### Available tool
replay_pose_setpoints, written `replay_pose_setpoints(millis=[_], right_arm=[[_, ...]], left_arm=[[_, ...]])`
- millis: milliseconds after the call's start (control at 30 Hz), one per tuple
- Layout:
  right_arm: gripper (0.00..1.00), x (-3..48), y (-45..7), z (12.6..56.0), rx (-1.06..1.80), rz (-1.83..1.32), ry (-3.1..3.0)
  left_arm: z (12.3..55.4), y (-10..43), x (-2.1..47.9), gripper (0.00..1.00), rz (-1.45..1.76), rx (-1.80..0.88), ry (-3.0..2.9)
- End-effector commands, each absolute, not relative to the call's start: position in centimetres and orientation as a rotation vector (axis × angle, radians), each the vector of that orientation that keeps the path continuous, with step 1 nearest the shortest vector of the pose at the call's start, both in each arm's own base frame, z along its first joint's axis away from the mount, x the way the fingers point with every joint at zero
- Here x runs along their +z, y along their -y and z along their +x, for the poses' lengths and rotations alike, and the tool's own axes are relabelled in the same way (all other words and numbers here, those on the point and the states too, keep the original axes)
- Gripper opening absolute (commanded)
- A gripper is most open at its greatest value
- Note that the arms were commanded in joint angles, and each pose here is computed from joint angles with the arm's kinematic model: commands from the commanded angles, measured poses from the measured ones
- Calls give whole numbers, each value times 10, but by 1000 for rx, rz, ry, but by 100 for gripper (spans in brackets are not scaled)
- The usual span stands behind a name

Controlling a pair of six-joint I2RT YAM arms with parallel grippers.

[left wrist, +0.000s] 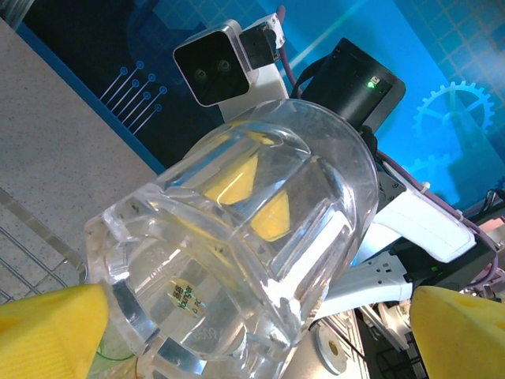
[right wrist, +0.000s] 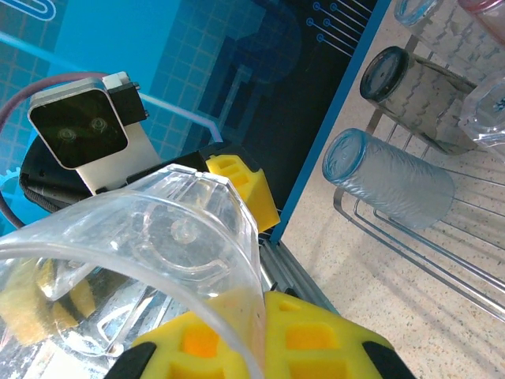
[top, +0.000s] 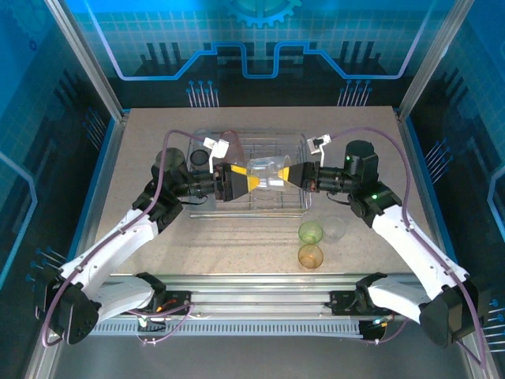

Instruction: Load the cups into the dish rack

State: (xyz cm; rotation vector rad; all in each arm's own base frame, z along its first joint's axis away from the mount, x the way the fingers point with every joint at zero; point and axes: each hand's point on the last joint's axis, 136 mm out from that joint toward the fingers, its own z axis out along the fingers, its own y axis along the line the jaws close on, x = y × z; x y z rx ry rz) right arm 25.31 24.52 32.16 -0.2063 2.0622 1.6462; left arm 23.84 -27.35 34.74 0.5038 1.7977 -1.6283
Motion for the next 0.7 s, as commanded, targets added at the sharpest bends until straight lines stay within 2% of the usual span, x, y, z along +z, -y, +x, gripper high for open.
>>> replay_pose_setpoints(millis=[0,233,533,667], right_arm=[[0,334,-257,244,1702,-298,-2007],[0,330,-263,244,1748,-296,-2010],[0,337,-268,240,1796,-330,-1977],[0,343,-267,238,1798,-346,-1960]], left_arm=[[232,279,367,98,571,-1657,-1750],[233,284,364,91,574,-1716,-1765],[241,283,360,99,538,-1668,-1770],[250,276,350,99,484,-1572,-1806]])
